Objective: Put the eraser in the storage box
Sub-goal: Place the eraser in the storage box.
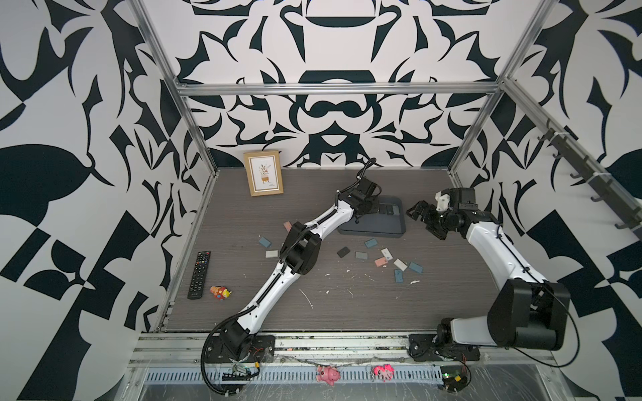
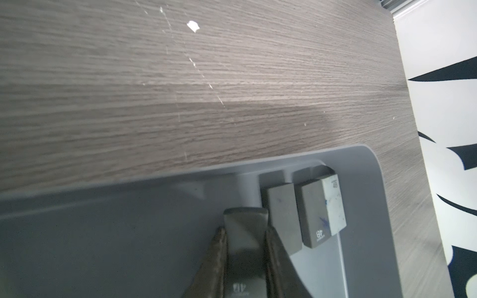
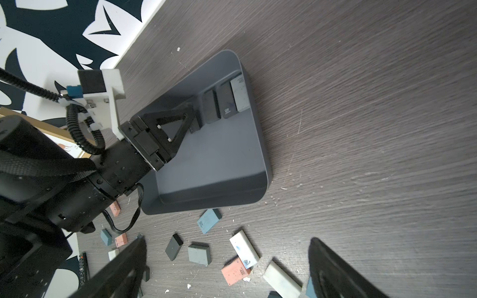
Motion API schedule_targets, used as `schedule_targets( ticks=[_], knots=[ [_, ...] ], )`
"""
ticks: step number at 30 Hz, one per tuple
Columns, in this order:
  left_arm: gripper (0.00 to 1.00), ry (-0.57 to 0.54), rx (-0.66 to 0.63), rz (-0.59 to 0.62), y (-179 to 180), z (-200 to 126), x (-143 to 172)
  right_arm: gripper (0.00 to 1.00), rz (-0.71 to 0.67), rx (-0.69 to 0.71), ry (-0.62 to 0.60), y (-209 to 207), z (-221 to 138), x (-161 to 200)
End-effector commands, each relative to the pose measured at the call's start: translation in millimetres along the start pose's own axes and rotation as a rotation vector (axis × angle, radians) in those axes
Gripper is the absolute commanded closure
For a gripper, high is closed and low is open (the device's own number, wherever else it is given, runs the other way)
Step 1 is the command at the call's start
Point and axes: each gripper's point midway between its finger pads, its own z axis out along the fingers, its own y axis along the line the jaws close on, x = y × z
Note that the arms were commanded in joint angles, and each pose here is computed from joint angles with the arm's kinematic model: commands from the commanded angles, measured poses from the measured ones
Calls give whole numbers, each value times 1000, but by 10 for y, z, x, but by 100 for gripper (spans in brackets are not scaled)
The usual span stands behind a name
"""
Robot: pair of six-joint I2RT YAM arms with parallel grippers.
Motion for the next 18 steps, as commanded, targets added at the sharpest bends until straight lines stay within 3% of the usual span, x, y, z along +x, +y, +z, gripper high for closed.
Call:
schedule_targets(
  ticks=[1,18],
  knots=[
    [72,-9,7,-19,27,62,-19,1,-12,-25,-35,61,-64,-68],
    [60,-8,12,-16,28,49,-26,1,-5,-34,-38,67,-73,-55]
  ],
)
